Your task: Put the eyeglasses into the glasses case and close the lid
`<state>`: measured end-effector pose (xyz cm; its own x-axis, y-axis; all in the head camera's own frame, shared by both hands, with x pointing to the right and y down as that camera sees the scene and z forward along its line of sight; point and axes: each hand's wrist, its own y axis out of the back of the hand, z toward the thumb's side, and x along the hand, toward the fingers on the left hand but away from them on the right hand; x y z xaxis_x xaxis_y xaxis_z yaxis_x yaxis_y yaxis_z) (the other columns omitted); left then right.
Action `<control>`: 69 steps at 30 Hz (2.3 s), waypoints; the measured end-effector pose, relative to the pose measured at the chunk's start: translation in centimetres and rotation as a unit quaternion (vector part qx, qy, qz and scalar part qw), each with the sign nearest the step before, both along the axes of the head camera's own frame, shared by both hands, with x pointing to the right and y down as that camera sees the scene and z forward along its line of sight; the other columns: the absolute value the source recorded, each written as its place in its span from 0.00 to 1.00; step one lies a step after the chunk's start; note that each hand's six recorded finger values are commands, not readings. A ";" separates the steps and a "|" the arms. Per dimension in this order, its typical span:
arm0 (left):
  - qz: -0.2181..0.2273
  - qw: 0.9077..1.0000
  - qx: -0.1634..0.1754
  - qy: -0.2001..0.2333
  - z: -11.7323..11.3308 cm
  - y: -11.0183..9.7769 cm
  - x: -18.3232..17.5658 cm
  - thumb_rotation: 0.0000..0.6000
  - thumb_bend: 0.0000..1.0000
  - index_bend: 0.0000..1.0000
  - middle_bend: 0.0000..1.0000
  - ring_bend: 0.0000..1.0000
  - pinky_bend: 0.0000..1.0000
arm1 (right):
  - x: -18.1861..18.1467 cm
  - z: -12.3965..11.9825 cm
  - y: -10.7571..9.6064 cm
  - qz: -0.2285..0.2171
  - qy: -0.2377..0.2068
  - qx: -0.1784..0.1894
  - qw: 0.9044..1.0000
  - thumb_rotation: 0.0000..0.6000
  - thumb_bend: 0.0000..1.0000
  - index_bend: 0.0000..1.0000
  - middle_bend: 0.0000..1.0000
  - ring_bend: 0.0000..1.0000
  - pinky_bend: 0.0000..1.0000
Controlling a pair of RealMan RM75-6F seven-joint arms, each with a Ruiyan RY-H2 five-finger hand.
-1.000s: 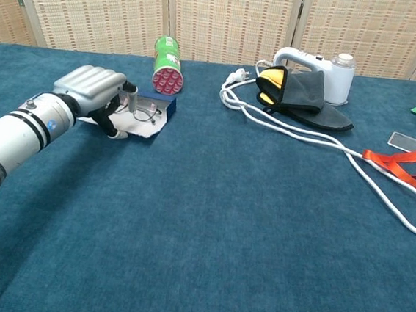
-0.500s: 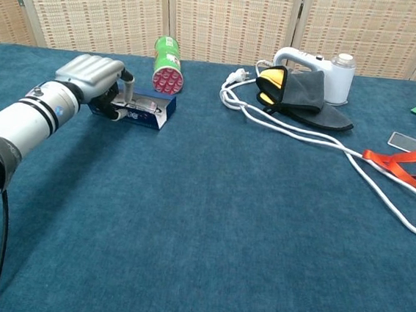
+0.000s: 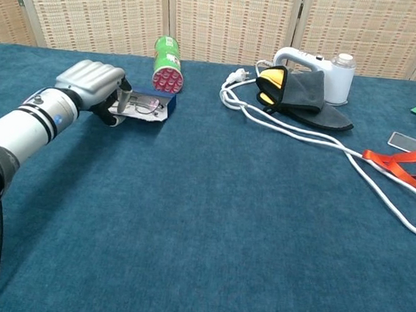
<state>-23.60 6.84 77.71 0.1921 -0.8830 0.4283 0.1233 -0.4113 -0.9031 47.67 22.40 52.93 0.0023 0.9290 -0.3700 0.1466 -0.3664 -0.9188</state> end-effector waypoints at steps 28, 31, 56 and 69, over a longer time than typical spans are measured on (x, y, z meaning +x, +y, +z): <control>0.065 0.994 -0.090 0.010 -8.7 6.2 -3.6 1.00 0.42 0.65 0.90 0.85 0.96 | -1.8 -0.1 -0.5 -0.025 -0.015 0.007 1.000 1.00 0.32 0.29 0.44 0.42 0.37; 0.062 0.994 -0.093 -0.006 -7.9 5.8 -4.1 1.00 0.42 0.64 0.89 0.85 0.96 | -1.7 -0.1 -0.4 -0.024 -0.015 0.007 1.000 1.00 0.32 0.29 0.44 0.42 0.37; 0.068 0.991 -0.075 -0.084 -5.6 1.7 -3.9 1.00 0.42 0.59 0.87 0.83 0.95 | -1.3 0.1 0.0 -0.018 -0.014 0.003 1.000 1.00 0.32 0.29 0.44 0.42 0.37; 0.086 0.985 -0.059 -0.138 -4.5 -0.9 -2.6 1.00 0.42 0.57 0.86 0.82 0.95 | -0.9 0.0 0.3 -0.012 -0.011 0.002 1.000 1.00 0.31 0.29 0.44 0.42 0.37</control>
<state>-26.17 5.98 73.22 0.1968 -0.7886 0.5825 0.4339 -0.4627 -0.7730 46.81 22.69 52.94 0.0330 0.9298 -0.3667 0.1589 -0.3671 -0.9165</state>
